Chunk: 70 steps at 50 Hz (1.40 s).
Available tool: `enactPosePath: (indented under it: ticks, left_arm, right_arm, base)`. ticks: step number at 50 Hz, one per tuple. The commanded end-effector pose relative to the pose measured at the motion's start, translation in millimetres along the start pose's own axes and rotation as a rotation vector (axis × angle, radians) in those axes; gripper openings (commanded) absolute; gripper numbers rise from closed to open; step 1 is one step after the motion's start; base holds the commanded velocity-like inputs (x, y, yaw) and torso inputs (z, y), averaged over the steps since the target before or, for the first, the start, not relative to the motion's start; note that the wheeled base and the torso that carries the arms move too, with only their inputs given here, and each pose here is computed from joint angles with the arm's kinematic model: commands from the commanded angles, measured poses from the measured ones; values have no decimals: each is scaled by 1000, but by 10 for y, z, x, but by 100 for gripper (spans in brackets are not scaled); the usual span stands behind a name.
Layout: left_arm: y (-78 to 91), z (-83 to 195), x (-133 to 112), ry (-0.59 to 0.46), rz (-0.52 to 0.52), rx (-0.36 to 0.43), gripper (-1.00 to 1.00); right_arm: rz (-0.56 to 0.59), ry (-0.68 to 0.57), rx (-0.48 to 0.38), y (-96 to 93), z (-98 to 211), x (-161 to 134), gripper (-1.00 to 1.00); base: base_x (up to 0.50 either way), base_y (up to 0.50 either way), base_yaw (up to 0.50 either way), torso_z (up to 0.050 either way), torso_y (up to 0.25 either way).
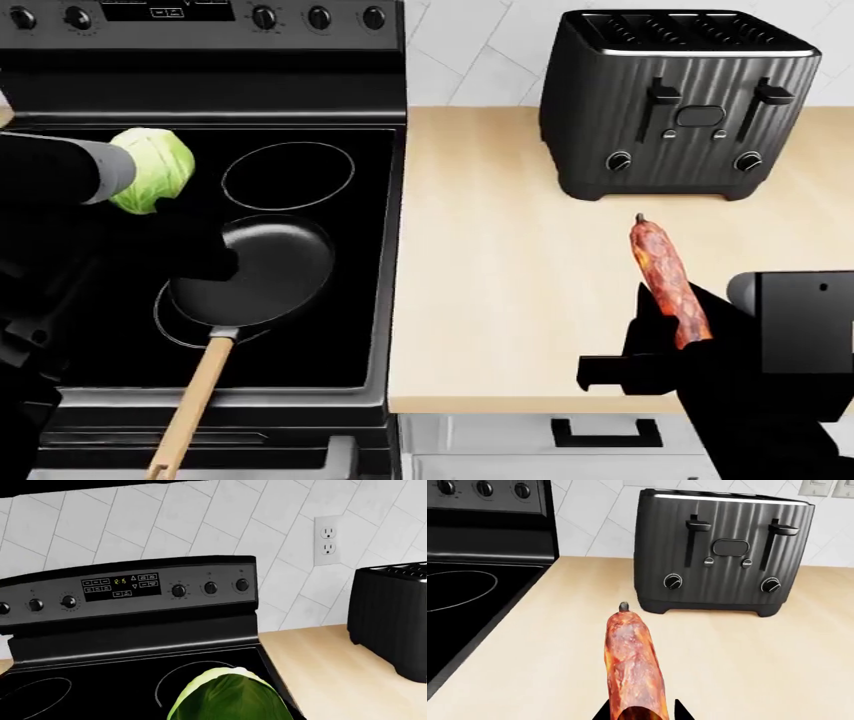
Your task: Place both pans onto different burners. Then place the brussel sprout and the sausage on different pans.
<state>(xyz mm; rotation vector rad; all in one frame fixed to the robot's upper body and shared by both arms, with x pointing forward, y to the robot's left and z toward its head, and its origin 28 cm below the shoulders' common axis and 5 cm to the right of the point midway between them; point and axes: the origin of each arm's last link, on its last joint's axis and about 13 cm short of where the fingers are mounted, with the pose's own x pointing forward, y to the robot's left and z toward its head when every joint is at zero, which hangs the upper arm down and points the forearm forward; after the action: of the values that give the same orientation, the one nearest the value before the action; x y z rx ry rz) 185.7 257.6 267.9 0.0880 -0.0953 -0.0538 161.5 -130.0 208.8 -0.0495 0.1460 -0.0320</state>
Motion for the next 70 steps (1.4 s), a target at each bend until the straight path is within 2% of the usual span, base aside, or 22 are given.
enactPosePath:
  ticks: [1, 61, 70]
  left_arm:
    - [29, 86, -22, -35, 23, -25, -100]
    - [93, 43, -42, -30, 47, -40, -100]
    - [103, 52, -38, -31, 53, -43, -100]
  right_arm:
    - [139, -16, -14, -19, 16, 4, -100]
    - [150, -22, -16, 12, 41, 17, -100]
    - [144, -49, 2, -3, 87, 15, -100]
  base:
    - [0, 500, 0, 0, 0]
    - [0, 500, 0, 0, 0]
    - [0, 0, 0, 0, 1]
